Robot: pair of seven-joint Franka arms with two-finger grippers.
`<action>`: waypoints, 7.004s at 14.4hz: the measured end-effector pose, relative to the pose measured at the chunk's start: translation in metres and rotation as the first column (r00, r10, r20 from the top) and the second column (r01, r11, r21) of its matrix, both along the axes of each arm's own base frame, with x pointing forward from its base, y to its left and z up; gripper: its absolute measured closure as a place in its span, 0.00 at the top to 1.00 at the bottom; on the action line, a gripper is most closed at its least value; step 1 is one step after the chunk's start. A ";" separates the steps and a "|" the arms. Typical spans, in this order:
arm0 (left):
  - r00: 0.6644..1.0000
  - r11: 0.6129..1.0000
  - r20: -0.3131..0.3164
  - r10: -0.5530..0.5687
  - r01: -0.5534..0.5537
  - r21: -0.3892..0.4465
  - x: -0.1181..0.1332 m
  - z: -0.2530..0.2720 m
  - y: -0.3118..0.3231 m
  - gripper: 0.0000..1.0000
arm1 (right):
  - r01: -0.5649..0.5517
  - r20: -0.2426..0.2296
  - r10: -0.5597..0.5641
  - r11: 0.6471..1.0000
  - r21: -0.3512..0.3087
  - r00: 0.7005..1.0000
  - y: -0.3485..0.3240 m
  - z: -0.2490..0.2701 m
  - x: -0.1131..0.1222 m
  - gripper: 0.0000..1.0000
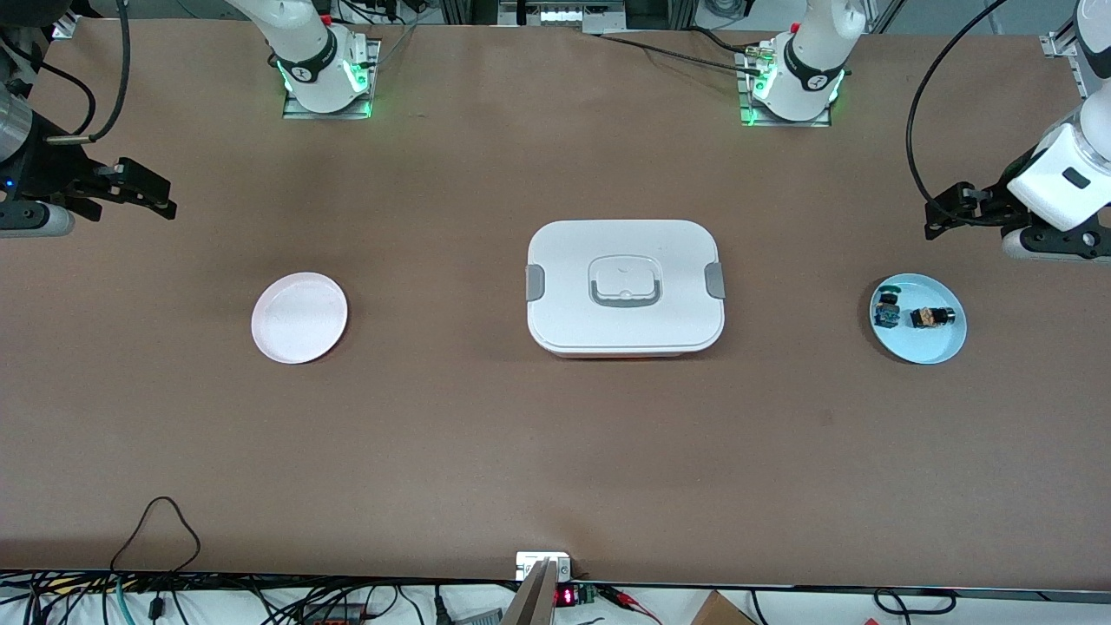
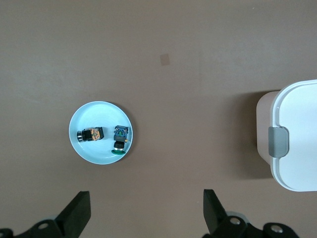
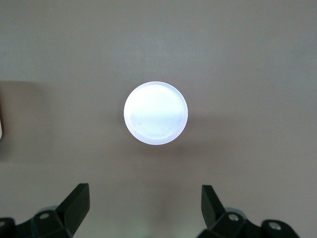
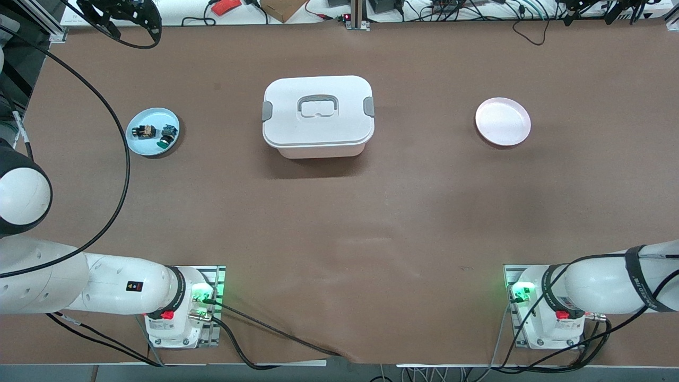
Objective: Transfer orange switch to right arm and place
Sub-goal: 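Move the left gripper down toward the orange switch in the blue dish, then grasp the orange switch with the left gripper, then lift the switch with the left gripper while the right gripper reaches over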
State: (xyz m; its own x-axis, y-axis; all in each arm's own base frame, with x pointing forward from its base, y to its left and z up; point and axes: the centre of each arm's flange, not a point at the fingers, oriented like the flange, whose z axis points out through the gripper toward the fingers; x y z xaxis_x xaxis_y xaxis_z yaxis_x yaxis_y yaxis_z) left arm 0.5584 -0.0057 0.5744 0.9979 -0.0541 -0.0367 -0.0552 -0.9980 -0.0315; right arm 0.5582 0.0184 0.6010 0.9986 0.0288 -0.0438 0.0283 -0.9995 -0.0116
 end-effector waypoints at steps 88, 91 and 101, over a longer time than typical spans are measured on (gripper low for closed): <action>0.691 0.446 0.276 -0.668 0.669 -0.595 0.021 -0.273 0.047 0.72 | 0.013 -0.038 -0.013 1.000 0.000 0.999 -0.004 -0.015 0.006 1.00; 0.543 0.217 0.523 -0.657 0.801 -0.558 0.028 -0.278 0.008 0.72 | 0.019 -0.042 -0.015 0.996 0.088 0.999 0.005 -0.014 0.005 1.00; 0.172 -0.173 0.981 -0.089 0.967 -0.186 0.049 -0.275 -0.172 0.72 | 0.092 -0.124 -0.019 0.781 0.617 0.992 0.072 -0.024 0.013 1.00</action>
State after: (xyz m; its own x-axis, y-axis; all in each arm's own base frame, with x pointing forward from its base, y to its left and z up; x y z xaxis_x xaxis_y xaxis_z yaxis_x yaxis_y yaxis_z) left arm 0.6075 -0.1772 0.2991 0.1129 -0.1155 0.9869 -0.9807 0.1468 0.1294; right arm 0.5715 0.0902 0.5766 0.9896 0.0311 -0.1404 -0.0650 -0.7742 -0.6296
